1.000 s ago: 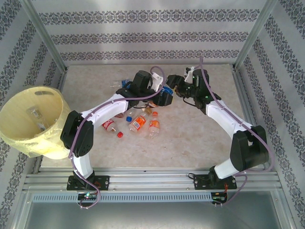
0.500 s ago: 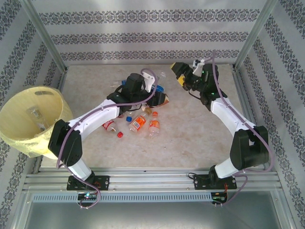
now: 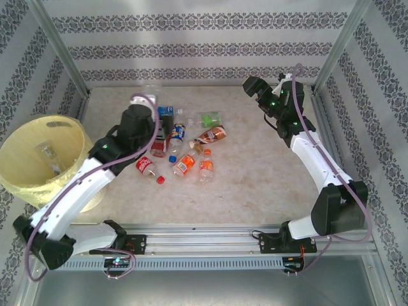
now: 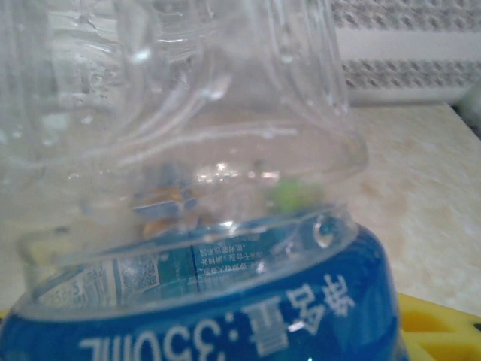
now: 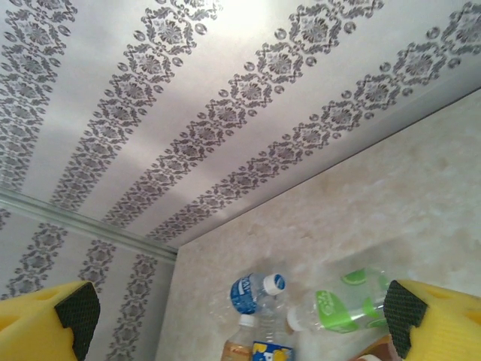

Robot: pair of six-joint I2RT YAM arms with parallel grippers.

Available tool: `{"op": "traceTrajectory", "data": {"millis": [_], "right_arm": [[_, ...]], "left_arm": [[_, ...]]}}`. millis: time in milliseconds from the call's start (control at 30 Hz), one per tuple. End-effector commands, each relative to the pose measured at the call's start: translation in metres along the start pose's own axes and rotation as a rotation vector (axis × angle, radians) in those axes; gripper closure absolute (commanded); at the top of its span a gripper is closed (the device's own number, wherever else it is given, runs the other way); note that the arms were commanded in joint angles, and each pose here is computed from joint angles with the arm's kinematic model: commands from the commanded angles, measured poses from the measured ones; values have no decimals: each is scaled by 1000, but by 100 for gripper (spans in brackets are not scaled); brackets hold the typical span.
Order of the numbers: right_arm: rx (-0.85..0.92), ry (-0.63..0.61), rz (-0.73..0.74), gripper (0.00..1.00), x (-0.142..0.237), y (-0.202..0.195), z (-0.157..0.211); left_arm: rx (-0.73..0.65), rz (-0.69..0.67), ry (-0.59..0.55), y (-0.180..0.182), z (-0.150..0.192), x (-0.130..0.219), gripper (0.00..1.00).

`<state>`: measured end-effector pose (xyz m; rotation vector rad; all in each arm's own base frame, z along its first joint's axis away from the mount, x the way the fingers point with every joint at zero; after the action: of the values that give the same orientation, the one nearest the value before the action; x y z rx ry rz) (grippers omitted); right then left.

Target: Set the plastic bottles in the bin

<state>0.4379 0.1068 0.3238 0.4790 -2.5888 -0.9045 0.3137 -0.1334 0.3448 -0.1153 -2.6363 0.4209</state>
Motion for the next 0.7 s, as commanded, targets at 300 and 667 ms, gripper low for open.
{"op": "traceTrajectory", "data": {"millis": [300,667], "right_arm": [[13,-58,-99,2,8,-12,-9],[305,-31,-70,2,21,21,6]], "left_arm": [[169,-517,-57,136,-19,80,44],[306,-628,-193,181,-62,94,45]]}}
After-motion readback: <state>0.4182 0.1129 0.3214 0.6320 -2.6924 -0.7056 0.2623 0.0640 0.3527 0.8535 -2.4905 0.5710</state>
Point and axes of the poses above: each hand's point on the last joint's axis, 136 mm out from that joint toward the fingers, its own x axis back along the fingers, its own y axis along the line the jaws close on, z = x × y, the point moved 2 cm from there along x, back along the fingers, and after that the axes turned 12 degrees about x, right-handed, at the moved point
